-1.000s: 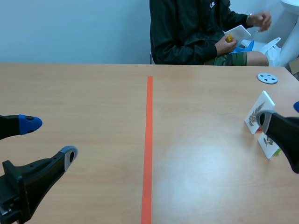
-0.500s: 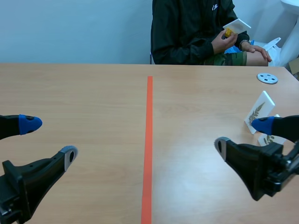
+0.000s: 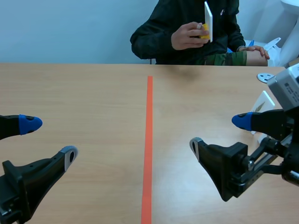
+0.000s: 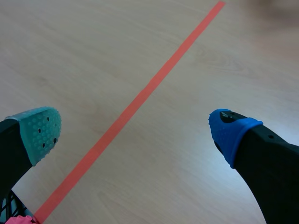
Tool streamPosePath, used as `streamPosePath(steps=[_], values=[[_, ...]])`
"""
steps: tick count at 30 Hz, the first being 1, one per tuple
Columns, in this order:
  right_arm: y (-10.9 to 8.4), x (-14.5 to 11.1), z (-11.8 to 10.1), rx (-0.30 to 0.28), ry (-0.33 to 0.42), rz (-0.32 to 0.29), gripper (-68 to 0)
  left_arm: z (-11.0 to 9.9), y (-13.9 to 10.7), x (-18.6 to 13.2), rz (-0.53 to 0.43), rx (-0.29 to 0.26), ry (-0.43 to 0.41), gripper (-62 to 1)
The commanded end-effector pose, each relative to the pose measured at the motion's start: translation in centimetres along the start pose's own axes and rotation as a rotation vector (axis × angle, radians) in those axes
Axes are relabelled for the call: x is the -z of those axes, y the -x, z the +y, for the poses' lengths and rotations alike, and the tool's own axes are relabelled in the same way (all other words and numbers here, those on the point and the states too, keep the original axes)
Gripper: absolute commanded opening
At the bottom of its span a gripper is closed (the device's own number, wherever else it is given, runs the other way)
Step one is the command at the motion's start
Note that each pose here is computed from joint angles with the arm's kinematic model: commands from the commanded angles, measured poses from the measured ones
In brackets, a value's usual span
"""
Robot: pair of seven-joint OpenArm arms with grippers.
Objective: Sort the leaf by its shape. The table is split by an orange tape line. A compound leaf with several leaflets goes to the left side, a simple leaf with one blade goes to the right side. Return to the home posture when a red brick is placed on the table.
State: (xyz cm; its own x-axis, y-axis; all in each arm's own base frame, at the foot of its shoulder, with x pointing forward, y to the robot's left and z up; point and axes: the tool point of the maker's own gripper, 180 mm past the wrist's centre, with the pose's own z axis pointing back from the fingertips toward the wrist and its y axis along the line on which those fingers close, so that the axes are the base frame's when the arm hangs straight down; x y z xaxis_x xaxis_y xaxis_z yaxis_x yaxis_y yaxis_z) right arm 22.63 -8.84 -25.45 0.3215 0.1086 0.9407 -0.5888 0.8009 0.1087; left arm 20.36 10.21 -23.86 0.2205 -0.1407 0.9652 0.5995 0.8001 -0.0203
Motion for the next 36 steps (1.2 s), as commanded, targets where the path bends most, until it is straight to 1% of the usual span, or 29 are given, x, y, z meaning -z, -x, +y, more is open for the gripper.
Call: streamPosePath(steps=[1, 15, 23, 29, 33, 36], values=[[-1.1, 0.0, -0.4, -0.011, 0.014, -0.032, 0.4, -0.2, -1.1, 0.1, -0.041, -0.003, -0.001, -3.7], [-1.0, 0.0, -0.5, -0.017, 0.019, -0.027, 0.4, -0.2, -1.1, 0.1, -0.039, -0.002, -0.001, -3.7], [-0.8, 0.0, -0.6, -0.030, 0.022, -0.019, 0.4, -0.2, -0.6, 0.1, -0.011, -0.002, -0.001, -3.7], [-0.8, 0.0, -0.6, -0.031, 0.022, -0.018, 0.4, -0.2, 0.5, 0.1, 0.047, -0.002, 0.001, -3.7], [-0.7, 0.0, -0.6, -0.038, 0.024, -0.013, 0.4, -0.7, 0.7, 0.1, 0.058, -0.002, 0.030, -3.7], [-0.7, 0.0, -0.6, -0.038, 0.024, -0.013, 0.4, -0.8, 0.7, 0.1, 0.058, -0.002, 0.037, -3.7]])
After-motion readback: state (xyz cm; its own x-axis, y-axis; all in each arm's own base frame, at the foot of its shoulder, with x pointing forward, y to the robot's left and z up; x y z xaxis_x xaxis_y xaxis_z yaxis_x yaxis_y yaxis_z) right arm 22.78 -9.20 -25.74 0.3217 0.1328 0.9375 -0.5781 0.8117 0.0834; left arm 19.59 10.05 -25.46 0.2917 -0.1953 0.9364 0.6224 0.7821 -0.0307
